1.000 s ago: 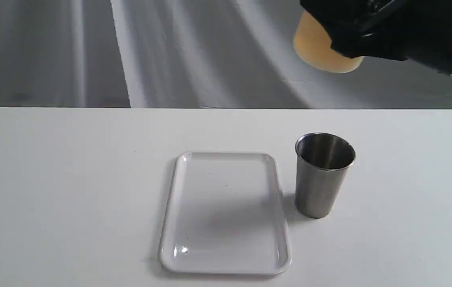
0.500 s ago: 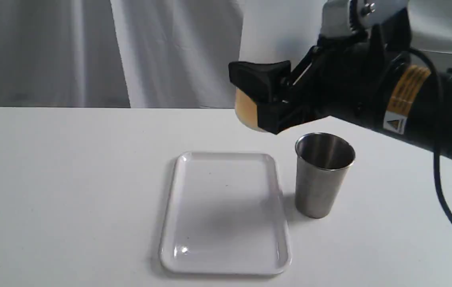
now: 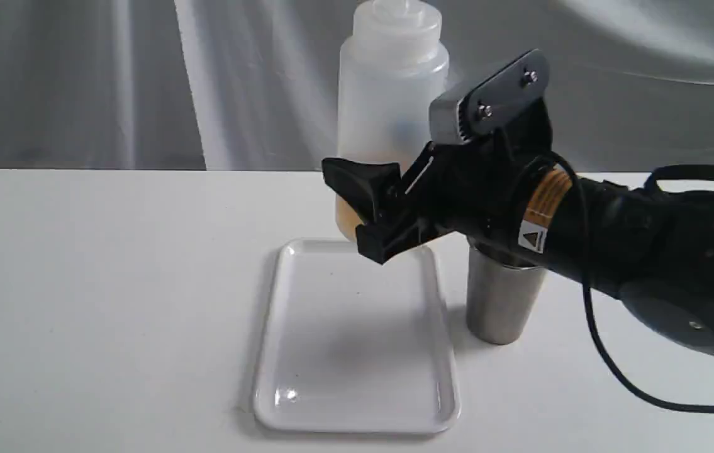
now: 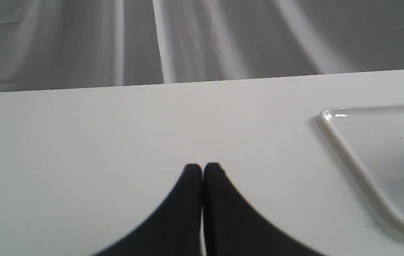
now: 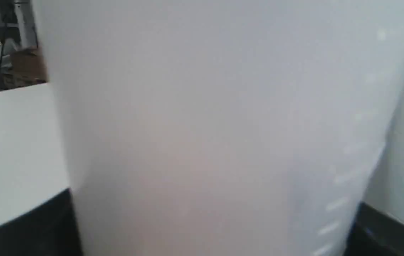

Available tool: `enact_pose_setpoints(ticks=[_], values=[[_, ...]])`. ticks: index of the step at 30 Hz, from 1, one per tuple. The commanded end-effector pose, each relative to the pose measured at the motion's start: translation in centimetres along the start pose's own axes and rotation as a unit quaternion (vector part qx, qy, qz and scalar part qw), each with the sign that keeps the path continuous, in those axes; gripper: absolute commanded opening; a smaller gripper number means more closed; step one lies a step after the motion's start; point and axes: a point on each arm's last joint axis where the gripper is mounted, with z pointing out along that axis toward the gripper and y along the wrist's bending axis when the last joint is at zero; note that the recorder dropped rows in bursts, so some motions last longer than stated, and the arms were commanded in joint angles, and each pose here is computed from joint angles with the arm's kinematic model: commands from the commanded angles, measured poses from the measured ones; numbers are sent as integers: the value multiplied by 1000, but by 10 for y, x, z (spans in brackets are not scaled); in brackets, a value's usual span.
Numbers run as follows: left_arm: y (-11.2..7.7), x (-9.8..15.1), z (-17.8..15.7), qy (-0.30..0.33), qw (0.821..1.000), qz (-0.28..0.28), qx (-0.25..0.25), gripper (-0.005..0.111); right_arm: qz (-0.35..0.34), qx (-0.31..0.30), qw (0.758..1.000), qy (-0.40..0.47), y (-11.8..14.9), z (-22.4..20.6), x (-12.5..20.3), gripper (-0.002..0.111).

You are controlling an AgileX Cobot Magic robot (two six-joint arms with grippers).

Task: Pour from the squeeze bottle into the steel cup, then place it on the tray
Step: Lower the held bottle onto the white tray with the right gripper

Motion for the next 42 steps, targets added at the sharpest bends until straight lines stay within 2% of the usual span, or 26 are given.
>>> enact_pose_setpoints(ticks=[1,6,13,23,32,42], values=[[0,1,0,-3,1000,-2,2,0,-15,2,1000,-15,-1,9,11,0],[0,1,0,-3,1000,0,2,0,-14,-20,999,-43,2,21,31,0],[0,1,0,-3,1000,0,2,0,-6,-1,999,-53,-2,35,66,0],[0,1,0,-3,1000,-2,2,0,-12,-12,998,-53,-5,64,85,0],[0,1,0,-3,1000,-1,2,0,7,-3,1000,-24,-2,70,112,0],[0,1,0,-3,1000,-2,2,0,3,-10,999,-41,1,72,130,0]])
